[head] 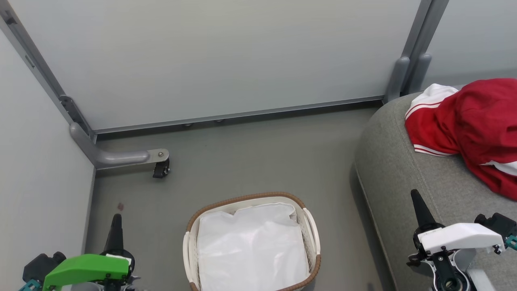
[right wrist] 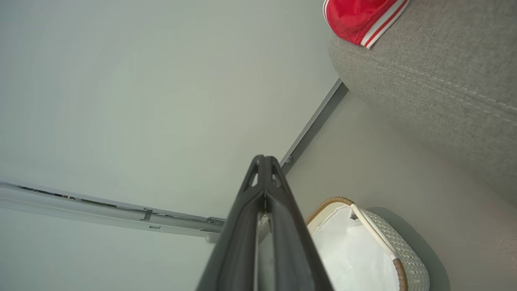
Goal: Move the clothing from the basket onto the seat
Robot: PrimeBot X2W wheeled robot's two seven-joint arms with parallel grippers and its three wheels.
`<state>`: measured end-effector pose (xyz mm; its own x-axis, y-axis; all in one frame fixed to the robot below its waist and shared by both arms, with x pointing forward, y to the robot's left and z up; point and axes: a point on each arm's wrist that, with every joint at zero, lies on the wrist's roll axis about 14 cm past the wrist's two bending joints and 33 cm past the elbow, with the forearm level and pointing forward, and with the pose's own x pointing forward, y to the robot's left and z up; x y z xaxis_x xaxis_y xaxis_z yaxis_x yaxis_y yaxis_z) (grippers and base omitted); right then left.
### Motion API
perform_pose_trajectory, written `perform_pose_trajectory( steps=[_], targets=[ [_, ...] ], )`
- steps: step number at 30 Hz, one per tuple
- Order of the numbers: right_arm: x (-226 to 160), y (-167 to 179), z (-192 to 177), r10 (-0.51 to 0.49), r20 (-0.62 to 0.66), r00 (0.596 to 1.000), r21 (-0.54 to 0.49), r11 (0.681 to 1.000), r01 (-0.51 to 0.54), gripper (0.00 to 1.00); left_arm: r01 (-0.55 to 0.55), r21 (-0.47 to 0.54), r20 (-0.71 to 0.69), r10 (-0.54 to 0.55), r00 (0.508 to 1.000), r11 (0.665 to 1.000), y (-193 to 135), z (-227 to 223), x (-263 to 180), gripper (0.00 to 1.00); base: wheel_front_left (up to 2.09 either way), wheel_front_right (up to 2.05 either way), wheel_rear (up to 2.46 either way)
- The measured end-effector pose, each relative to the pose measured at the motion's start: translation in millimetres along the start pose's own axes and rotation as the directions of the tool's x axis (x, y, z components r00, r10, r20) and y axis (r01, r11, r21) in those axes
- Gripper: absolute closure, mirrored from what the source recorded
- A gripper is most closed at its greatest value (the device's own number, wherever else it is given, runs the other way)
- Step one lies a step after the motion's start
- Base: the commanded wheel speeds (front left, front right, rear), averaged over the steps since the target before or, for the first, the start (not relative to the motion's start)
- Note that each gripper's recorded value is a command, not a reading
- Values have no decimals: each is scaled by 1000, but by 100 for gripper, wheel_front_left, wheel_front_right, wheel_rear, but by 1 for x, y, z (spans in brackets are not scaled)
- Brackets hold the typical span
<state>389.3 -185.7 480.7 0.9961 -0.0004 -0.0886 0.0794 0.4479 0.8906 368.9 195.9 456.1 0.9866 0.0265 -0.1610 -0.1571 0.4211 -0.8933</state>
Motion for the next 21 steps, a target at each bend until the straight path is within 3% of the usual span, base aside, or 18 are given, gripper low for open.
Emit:
perform_pose_trajectory(
  steps=[21],
  targets=[
    [0, 6, 9, 23, 12, 1000, 190, 982, -25, 100, 49, -175, 10, -48, 999, 983, -16, 9, 5, 100, 0, 0, 0]
  ],
)
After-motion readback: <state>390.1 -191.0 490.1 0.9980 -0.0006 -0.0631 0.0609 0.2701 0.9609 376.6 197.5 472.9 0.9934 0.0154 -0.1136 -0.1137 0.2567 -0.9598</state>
